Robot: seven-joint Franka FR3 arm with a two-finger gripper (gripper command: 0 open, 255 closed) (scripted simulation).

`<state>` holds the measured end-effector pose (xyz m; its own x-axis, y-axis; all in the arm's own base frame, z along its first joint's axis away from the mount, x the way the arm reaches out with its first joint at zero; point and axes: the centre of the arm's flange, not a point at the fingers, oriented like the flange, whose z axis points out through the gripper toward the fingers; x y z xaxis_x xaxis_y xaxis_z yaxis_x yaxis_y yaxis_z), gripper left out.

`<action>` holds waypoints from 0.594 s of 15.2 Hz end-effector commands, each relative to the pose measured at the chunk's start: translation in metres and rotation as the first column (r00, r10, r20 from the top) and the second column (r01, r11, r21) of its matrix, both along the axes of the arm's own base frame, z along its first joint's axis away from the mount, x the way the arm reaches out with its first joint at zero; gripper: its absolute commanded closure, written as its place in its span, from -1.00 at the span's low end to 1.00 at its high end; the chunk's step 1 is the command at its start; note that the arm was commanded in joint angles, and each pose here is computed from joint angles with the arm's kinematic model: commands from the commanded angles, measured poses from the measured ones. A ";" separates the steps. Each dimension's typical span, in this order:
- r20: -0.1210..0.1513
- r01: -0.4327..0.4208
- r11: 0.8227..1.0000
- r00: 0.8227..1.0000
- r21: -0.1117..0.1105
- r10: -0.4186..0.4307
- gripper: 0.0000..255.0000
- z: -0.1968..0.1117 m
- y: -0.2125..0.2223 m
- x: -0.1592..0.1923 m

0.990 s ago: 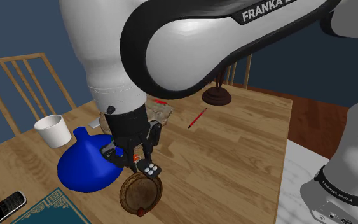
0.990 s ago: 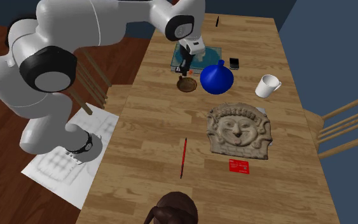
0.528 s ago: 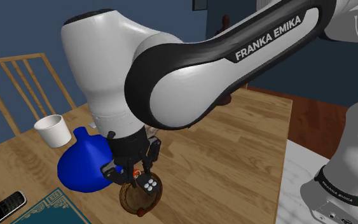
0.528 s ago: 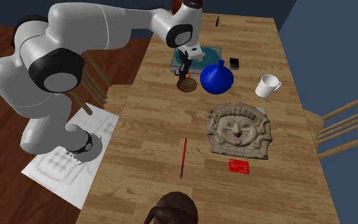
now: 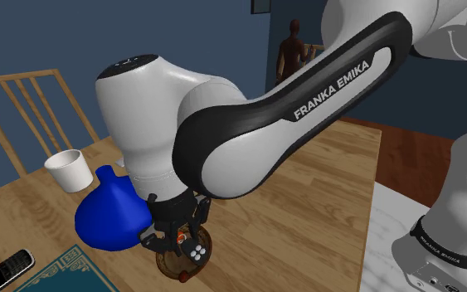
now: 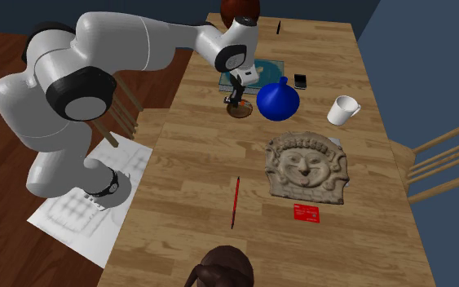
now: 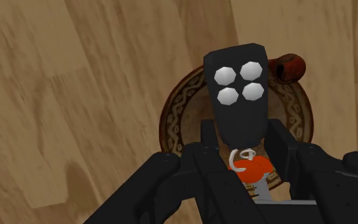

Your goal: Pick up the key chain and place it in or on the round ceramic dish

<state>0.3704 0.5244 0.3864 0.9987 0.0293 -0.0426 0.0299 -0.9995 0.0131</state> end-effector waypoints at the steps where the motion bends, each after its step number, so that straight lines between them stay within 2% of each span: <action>1: 0.000 0.000 1.000 1.000 0.001 0.000 1.00 -0.003 0.000 -0.001; 7: 0.000 0.000 1.000 1.000 0.001 0.000 1.00 -0.003 0.000 -0.001; 8: 0.000 0.000 1.000 1.000 0.001 0.000 -1.00 -0.003 0.000 -0.001; 9: 0.000 0.000 1.000 1.000 0.001 0.000 -1.00 -0.003 0.000 -0.001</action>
